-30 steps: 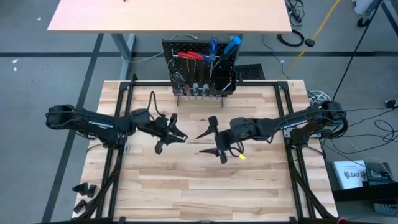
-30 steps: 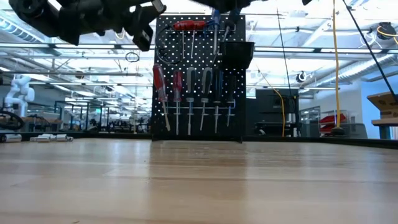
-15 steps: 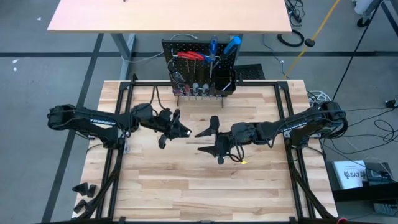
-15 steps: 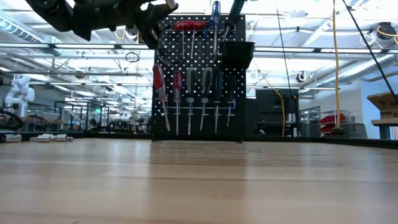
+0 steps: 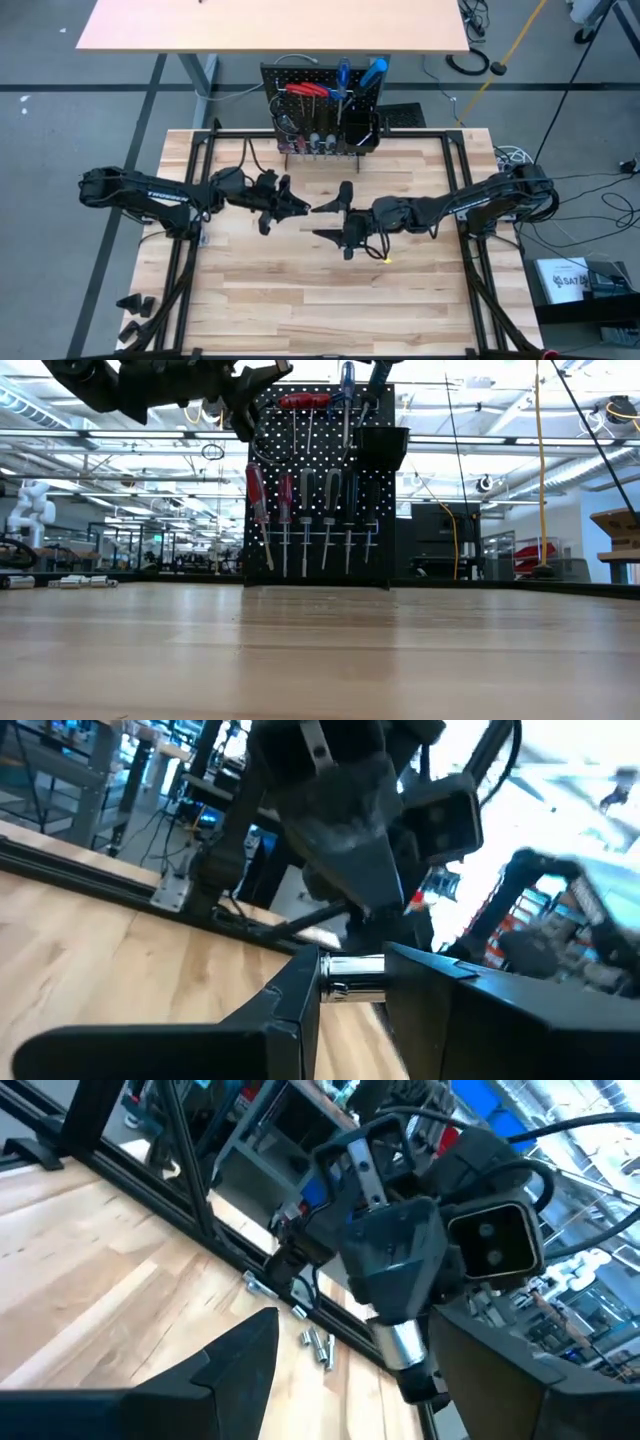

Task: Hang tools onto peg board
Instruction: Put the socket wrench into the black bin on the peg board

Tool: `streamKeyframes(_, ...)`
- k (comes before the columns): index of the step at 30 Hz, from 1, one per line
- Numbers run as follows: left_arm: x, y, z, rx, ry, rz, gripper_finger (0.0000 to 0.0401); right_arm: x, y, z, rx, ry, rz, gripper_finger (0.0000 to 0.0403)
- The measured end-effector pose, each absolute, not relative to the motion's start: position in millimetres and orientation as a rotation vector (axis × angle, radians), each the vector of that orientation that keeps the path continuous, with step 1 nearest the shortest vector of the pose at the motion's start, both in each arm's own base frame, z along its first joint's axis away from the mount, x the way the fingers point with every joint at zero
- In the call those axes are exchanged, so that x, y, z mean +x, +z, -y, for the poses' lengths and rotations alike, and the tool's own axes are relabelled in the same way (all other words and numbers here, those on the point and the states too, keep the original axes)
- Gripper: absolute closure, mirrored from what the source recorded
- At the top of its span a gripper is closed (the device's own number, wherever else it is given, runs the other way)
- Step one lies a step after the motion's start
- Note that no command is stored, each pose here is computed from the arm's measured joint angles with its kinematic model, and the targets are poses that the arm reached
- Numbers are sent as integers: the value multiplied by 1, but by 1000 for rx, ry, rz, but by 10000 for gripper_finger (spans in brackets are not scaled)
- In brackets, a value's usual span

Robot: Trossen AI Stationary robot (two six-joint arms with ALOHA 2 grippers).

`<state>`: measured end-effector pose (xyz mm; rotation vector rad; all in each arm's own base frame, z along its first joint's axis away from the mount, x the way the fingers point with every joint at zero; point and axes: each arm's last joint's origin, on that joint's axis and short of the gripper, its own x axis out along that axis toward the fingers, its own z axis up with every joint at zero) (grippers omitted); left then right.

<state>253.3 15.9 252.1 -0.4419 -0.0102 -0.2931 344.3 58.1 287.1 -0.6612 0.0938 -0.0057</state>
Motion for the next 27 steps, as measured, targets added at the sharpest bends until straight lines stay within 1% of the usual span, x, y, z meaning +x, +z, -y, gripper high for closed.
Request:
streamKeyframes(4,256,251,-10,-451,-291,23,309,345,286,-56,-664,-73,-117,152)
streamKeyframes(16,288,256,0,-446,-319,12,309,345,287,-56,-648,-73,-113,152)
streamKeyframes(27,290,252,-5,-452,-270,-10,309,345,286,-56,-643,-93,-124,152)
